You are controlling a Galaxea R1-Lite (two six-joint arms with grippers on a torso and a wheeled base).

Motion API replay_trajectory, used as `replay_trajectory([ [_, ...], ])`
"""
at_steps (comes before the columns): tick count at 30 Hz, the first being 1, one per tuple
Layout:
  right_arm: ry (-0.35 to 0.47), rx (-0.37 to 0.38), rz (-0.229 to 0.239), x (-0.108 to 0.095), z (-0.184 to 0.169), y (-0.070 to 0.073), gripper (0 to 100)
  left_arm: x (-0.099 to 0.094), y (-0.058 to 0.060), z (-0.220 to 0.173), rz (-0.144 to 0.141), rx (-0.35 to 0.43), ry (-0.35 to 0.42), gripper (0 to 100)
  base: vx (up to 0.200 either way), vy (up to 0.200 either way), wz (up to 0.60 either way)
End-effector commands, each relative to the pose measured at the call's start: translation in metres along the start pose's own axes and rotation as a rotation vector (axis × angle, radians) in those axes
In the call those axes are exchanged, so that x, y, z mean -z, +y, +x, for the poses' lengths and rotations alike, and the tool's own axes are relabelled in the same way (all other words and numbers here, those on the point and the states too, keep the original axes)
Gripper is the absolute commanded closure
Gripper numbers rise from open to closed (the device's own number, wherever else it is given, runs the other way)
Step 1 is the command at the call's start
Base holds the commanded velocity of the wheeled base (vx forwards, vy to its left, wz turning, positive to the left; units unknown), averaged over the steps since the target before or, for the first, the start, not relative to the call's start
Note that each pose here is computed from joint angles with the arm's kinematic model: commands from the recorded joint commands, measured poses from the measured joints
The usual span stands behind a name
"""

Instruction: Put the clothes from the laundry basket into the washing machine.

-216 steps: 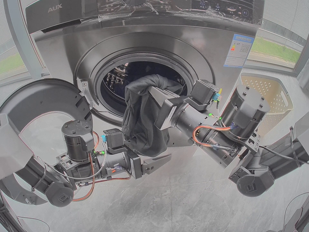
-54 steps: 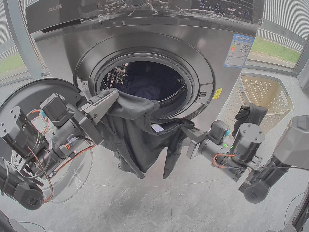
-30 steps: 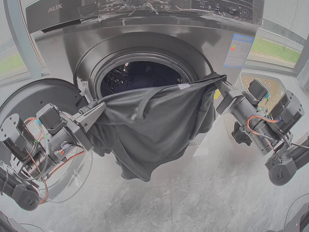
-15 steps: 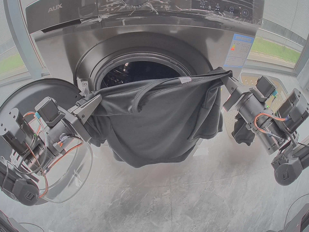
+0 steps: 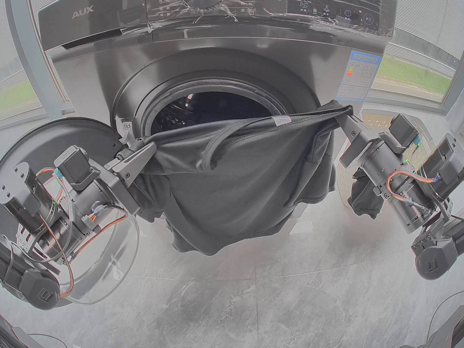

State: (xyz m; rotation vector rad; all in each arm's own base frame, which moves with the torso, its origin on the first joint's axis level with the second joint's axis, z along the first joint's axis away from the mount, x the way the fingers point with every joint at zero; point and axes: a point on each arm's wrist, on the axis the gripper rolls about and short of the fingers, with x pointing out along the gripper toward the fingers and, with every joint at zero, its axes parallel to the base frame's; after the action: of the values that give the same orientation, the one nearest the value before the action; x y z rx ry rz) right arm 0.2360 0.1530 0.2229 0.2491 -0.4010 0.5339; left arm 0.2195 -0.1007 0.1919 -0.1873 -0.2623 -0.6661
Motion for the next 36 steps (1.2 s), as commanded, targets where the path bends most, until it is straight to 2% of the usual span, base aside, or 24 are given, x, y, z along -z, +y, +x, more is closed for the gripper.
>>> replay_trajectory([
  [1,0.015,-0.004,0.003,0.003,-0.002,0.001,100,0.002,-0.014,0.005,-0.018,0.058,0.003,100,0.0,0.0,0.0],
  [3,0.062,-0.007,0.004,0.013,-0.009,0.002,100,0.008,-0.027,0.013,-0.035,0.113,0.013,100,0.0,0.0,0.0],
  [5,0.067,-0.007,0.002,0.014,-0.009,0.002,100,0.008,-0.028,0.014,-0.036,0.116,0.013,100,0.0,0.0,0.0],
  [6,0.159,-0.008,0.0,0.034,-0.02,0.003,100,0.007,-0.039,0.023,-0.046,0.164,-0.004,100,0.0,0.0,0.0],
  [10,0.253,-0.017,0.003,0.057,-0.028,0.005,100,0.009,-0.04,0.041,-0.046,0.182,-0.028,100,0.0,0.0,0.0],
  [13,0.284,-0.031,0.009,0.065,-0.031,0.01,100,0.012,-0.04,0.045,-0.046,0.186,-0.023,100,0.0,0.0,0.0],
  [15,0.349,-0.043,0.002,0.08,-0.037,0.013,100,0.014,-0.042,0.046,-0.049,0.189,-0.02,100,0.0,0.0,0.0],
  [16,0.363,-0.049,0.003,0.083,-0.038,0.015,0,0.014,-0.042,0.047,-0.049,0.186,-0.023,100,0.0,0.0,0.0],
  [18,0.424,-0.064,0.005,0.099,-0.043,0.021,0,0.009,-0.042,0.047,-0.047,0.187,-0.04,100,0.0,0.0,0.0],
  [23,0.591,-0.066,-0.016,0.134,-0.064,0.02,0,-0.007,-0.041,0.043,-0.038,0.185,-0.09,100,0.0,0.0,0.0],
  [26,0.674,-0.089,-0.023,0.151,-0.075,0.024,0,-0.008,-0.044,0.043,-0.041,0.19,-0.093,100,0.0,0.0,0.0],
  [31,0.724,-0.147,-0.022,0.164,-0.084,0.04,0,-0.009,-0.044,0.043,-0.039,0.191,-0.096,100,0.0,0.0,0.0],
  [36,0.703,-0.175,-0.014,0.174,-0.074,0.049,0,-0.013,-0.045,0.041,-0.037,0.198,-0.111,100,0.0,0.0,0.0],
])
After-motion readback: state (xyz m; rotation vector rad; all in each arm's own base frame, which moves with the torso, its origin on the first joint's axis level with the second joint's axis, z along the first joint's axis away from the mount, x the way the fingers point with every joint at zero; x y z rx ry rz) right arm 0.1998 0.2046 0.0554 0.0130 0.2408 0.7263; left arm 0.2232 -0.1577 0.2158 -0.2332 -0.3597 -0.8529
